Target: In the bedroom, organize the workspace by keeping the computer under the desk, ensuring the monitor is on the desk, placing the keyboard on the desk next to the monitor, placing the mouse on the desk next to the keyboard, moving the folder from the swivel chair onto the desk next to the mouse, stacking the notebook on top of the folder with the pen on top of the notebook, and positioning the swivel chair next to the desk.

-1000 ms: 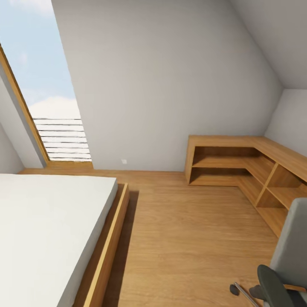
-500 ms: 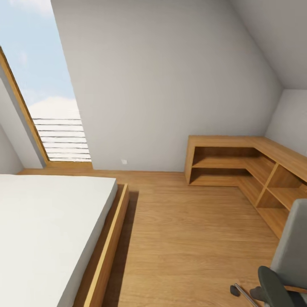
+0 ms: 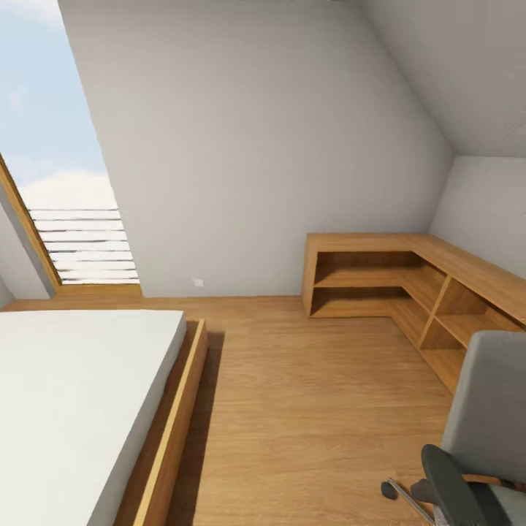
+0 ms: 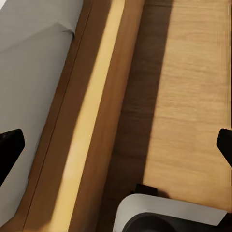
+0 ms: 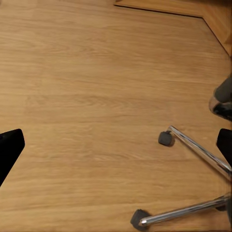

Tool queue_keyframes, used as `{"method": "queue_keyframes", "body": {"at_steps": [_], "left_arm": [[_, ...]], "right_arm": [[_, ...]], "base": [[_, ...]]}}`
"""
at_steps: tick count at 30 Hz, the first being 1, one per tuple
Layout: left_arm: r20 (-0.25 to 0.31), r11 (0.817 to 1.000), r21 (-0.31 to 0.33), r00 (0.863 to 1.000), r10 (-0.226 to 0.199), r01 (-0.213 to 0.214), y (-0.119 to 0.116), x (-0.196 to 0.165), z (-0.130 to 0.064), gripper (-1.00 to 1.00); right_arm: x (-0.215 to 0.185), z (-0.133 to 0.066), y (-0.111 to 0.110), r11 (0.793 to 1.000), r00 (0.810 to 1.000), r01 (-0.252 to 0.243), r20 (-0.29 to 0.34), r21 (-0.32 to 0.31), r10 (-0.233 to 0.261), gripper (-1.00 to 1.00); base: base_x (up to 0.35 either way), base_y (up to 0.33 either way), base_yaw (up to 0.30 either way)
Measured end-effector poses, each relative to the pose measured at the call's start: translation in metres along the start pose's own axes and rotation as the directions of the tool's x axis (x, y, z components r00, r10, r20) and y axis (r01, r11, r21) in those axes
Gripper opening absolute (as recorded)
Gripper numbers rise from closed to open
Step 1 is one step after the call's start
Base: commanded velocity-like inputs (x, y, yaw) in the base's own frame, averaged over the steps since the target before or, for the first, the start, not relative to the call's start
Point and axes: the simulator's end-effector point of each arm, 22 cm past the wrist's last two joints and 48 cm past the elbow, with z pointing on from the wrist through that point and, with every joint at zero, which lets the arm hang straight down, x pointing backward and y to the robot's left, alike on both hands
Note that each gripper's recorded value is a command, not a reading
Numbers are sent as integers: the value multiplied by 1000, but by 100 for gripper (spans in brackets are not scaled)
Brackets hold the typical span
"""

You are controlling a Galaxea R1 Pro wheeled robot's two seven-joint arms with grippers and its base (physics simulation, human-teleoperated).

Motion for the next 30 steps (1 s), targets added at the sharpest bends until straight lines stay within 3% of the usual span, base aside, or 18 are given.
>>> {"method": "queue_keyframes", "body": {"at_steps": [8, 20, 30], "left_arm": [[4, 1000, 0, 1000, -2, 2, 0, -1, 0, 100], [4, 1000, 0, 1000, -2, 2, 0, -1, 0, 100], [4, 1000, 0, 1000, -2, 2, 0, -1, 0, 100]], "right_arm": [[-1, 0, 0, 1000, 1000, -1, 3, 1, 1, 100], [-2, 0, 0, 1000, 1000, -1, 4, 1, 1, 100], [-2, 0, 0, 1000, 1000, -2, 4, 1, 2, 100]], "base": [[38, 0, -65], [236, 0, -8], [64, 0, -1]]}}
